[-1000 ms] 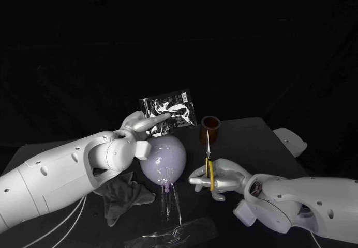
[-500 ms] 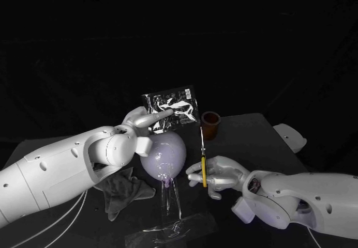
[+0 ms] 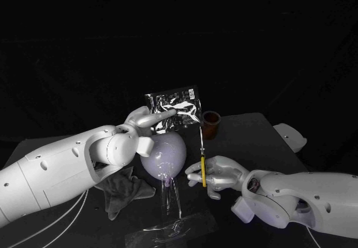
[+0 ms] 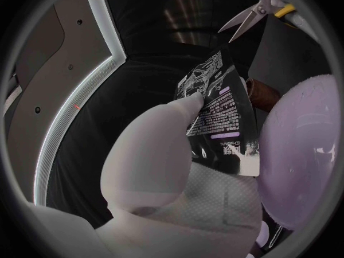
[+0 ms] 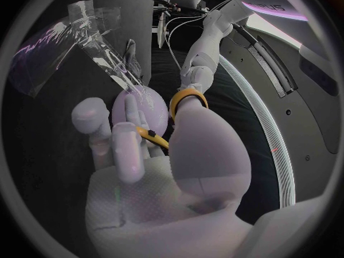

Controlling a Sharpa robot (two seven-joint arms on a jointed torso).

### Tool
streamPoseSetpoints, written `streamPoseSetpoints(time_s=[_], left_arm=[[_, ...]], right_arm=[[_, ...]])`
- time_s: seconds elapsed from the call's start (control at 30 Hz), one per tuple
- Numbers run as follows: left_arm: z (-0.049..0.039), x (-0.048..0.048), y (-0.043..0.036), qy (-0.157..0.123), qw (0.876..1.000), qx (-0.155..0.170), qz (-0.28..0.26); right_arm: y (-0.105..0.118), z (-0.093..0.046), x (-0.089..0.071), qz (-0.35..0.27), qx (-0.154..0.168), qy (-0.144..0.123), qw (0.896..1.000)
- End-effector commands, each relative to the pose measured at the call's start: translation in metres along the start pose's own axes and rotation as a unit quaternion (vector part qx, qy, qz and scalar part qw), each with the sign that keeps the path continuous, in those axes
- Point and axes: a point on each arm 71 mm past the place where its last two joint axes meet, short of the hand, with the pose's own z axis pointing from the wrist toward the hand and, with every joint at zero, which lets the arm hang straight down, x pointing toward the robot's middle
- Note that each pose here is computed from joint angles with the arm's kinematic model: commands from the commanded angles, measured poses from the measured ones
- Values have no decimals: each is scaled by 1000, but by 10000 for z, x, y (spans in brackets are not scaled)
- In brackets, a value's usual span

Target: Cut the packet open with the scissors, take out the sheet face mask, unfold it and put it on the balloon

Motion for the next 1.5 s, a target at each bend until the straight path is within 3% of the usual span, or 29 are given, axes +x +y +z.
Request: streamPoseSetpoints(time_s=[0.03, 1.5], left_arm=[[0, 46, -19, 20, 1000, 3, -1], [-26, 12, -25, 32, 999, 3, 7]], right_arm=[[5, 4, 15, 1, -5, 10, 1000], [51, -11, 23, -6, -15, 8, 1000]])
